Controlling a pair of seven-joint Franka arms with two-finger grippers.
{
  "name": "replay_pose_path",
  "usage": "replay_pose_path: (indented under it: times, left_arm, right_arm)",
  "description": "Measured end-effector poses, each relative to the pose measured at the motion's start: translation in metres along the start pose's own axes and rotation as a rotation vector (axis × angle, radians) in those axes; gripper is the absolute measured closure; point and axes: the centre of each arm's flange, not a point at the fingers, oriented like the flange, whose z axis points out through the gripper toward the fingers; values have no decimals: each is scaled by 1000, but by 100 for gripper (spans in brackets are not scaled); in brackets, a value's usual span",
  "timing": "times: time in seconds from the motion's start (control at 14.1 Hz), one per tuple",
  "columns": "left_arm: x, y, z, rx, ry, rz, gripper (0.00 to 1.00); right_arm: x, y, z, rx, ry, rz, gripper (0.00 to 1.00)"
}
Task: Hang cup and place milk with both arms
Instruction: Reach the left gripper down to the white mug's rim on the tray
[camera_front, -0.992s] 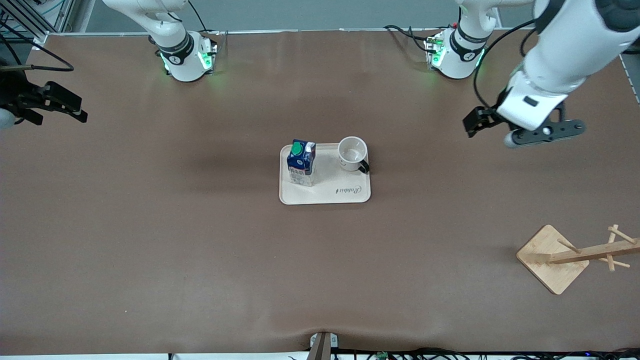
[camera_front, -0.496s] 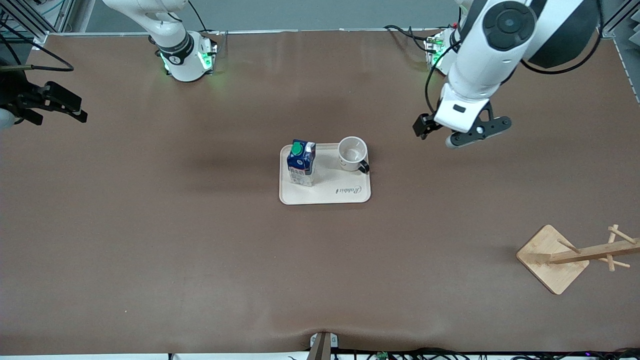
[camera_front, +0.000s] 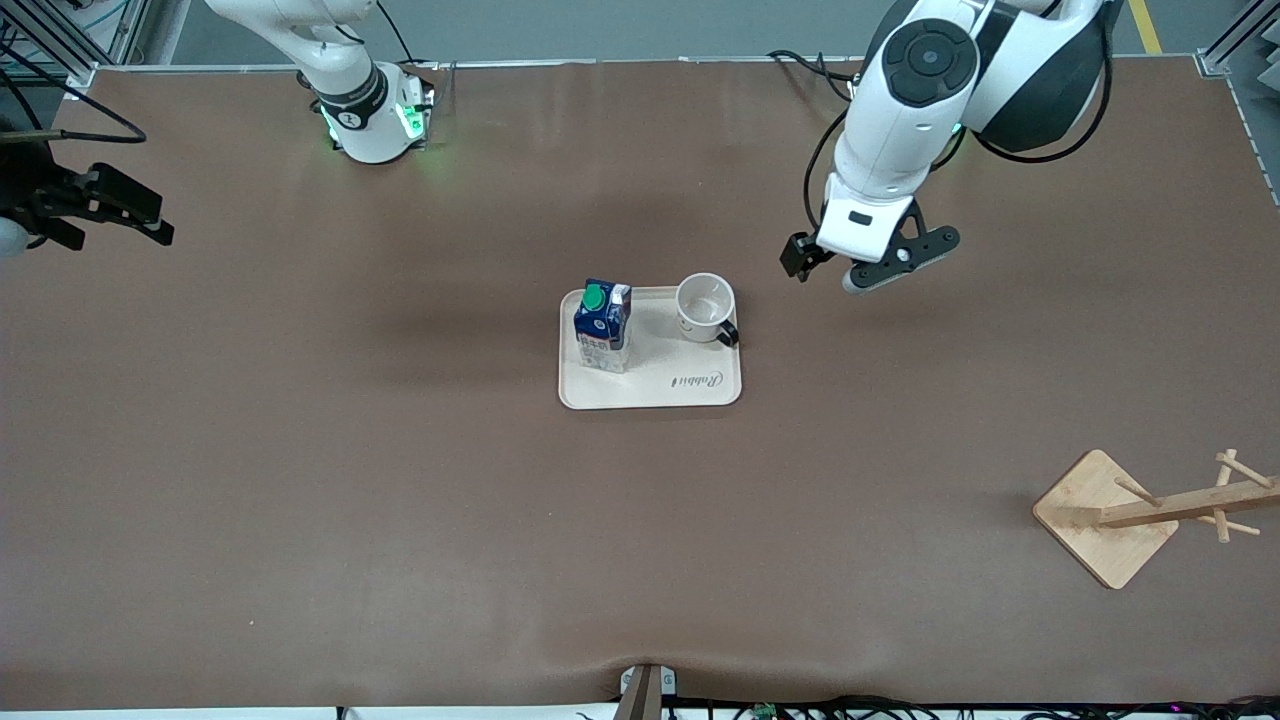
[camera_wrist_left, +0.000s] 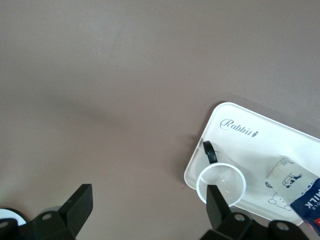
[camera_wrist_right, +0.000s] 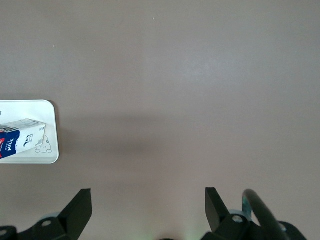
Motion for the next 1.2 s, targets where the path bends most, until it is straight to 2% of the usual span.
replay_pose_path:
  times: [0.28,0.43,0.99,1.2]
  left_arm:
    - [-19,22,24,-18,-14,-40,0]
    - [-28,27,39,-1,-15,-32,0]
    - [-89,56,128,12,-13,-128,0]
    - [-105,67,164,-7,-4,-167,0]
  right_arm:
    - [0,0,0,0,0,1,0]
    - [0,1,0,0,0,3,0]
    - [0,2,0,1,0,4,0]
    - [0,0,0,1,1,1,0]
